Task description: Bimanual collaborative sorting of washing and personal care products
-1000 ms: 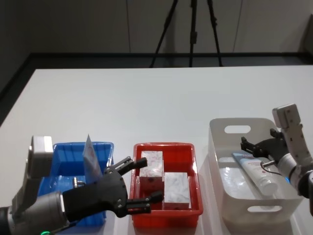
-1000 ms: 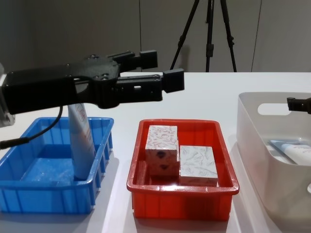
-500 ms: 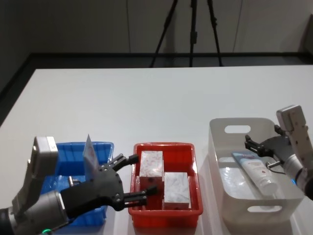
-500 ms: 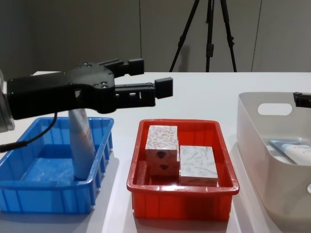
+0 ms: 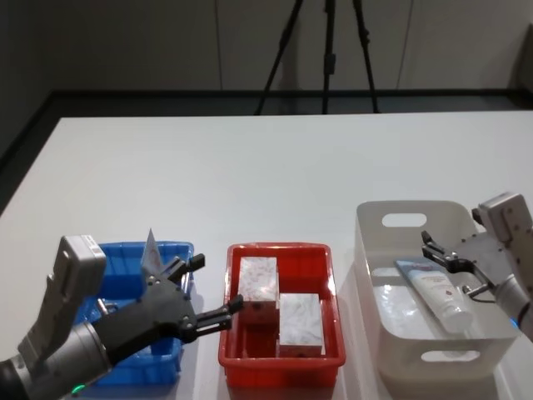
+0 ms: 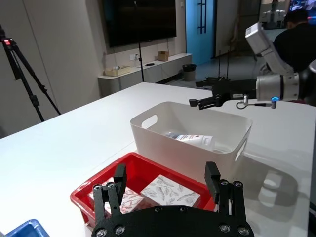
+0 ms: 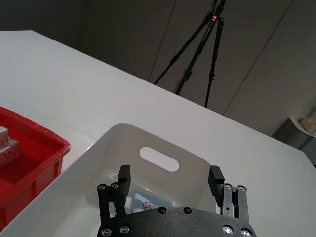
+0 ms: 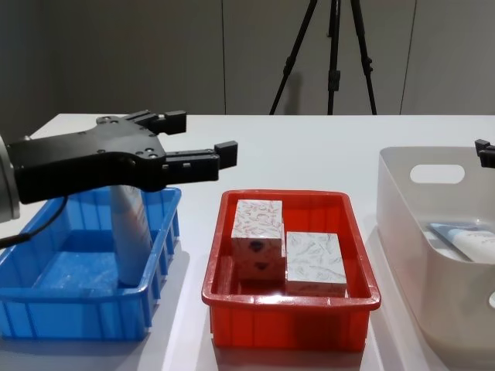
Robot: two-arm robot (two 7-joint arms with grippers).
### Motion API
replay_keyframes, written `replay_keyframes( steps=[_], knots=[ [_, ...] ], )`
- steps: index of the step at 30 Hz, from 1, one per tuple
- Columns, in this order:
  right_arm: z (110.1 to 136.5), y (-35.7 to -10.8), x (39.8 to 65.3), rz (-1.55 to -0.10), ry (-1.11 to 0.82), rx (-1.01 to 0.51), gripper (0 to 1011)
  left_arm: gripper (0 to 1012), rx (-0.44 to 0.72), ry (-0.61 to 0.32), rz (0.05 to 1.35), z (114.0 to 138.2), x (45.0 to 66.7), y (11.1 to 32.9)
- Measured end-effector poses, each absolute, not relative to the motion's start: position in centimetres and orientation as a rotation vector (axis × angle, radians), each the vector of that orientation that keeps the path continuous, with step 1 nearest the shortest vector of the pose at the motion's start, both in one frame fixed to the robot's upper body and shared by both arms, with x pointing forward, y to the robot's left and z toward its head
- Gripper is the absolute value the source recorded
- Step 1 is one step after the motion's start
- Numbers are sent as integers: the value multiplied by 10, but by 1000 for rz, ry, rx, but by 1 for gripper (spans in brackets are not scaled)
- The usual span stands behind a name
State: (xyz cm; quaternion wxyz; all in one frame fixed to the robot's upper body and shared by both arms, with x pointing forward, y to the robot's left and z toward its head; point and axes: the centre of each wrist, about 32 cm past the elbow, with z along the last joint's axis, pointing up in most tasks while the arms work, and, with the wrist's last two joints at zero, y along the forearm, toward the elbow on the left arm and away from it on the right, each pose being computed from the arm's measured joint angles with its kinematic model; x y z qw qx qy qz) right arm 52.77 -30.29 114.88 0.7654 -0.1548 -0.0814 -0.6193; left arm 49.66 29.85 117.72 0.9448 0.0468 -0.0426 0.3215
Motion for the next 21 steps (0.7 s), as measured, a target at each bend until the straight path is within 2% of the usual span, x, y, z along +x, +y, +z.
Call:
replay_keyframes(
  steps=[21],
  knots=[
    [1140, -309, 491, -1253, -281, -306, 1001, 1002, 201, -162, 944, 1159, 493, 304]
  ],
)
